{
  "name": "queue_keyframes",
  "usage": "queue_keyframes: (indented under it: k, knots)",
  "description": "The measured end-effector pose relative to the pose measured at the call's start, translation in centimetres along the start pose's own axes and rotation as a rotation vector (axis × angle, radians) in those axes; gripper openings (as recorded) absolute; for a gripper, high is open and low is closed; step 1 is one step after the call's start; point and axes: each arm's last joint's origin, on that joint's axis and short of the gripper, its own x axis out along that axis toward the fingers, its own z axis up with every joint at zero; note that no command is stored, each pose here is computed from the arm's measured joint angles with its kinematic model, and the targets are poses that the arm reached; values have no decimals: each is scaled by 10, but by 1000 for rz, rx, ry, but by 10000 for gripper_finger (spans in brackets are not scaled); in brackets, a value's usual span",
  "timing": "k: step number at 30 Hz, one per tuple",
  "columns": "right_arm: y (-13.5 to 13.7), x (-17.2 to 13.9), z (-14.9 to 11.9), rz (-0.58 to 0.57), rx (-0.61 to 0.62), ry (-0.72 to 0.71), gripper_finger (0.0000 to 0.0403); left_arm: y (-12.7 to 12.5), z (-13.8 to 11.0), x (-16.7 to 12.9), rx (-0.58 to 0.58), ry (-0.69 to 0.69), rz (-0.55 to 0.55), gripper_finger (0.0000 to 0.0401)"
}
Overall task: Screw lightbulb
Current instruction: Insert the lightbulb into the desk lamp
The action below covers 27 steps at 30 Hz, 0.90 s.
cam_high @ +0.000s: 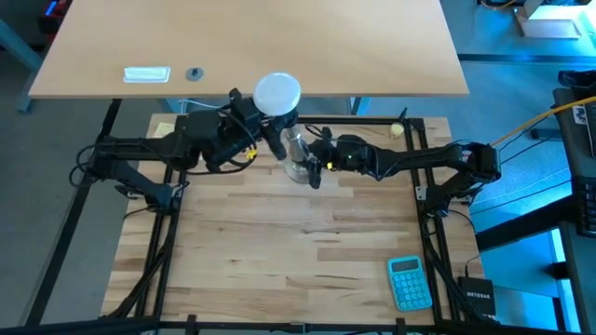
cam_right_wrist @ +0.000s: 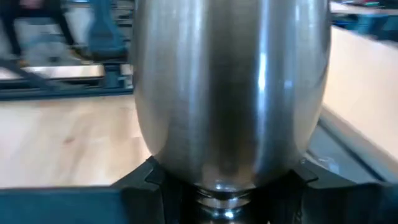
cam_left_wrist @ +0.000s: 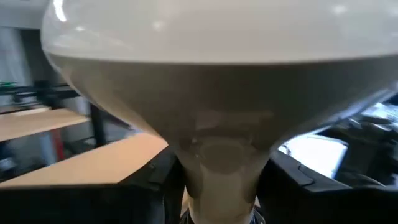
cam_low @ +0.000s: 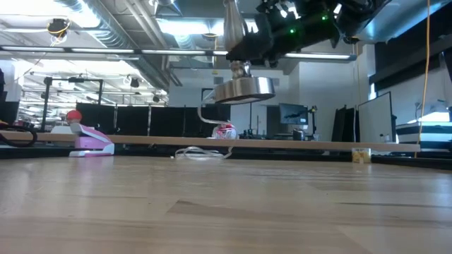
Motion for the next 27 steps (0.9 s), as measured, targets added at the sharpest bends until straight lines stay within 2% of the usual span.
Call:
queue_keyframes:
  k: [3,6,10,16,19,21,23,25,27]
  knots:
    - [8,-1,2,150,2,-23,161,3,1,-4,1,19,-138,141]
    - [18,-3,3,351,8,-46,161,5,1,-7,-3,37,-300,141]
    - [34,-7,3,591,-16,-52,161,2,-1,-10,-2,58,-576,133]
    - [56,-13,2,819,-29,-46,161,-6,-2,-15,31,13,-928,128]
    - [63,-15,2,851,-34,-46,161,-8,-3,-17,56,-13,-1024,128]
    - [64,-15,2,822,-44,-47,161,-8,-3,-17,59,-11,-1019,128]
    - [63,-14,0,789,-52,-37,161,-7,-4,-16,61,1,-970,127]
    - [62,-13,0,736,-62,-35,161,-8,-4,-16,58,12,-935,148]
    - [60,-12,2,663,-85,-45,161,-7,-4,-16,45,16,-921,189]
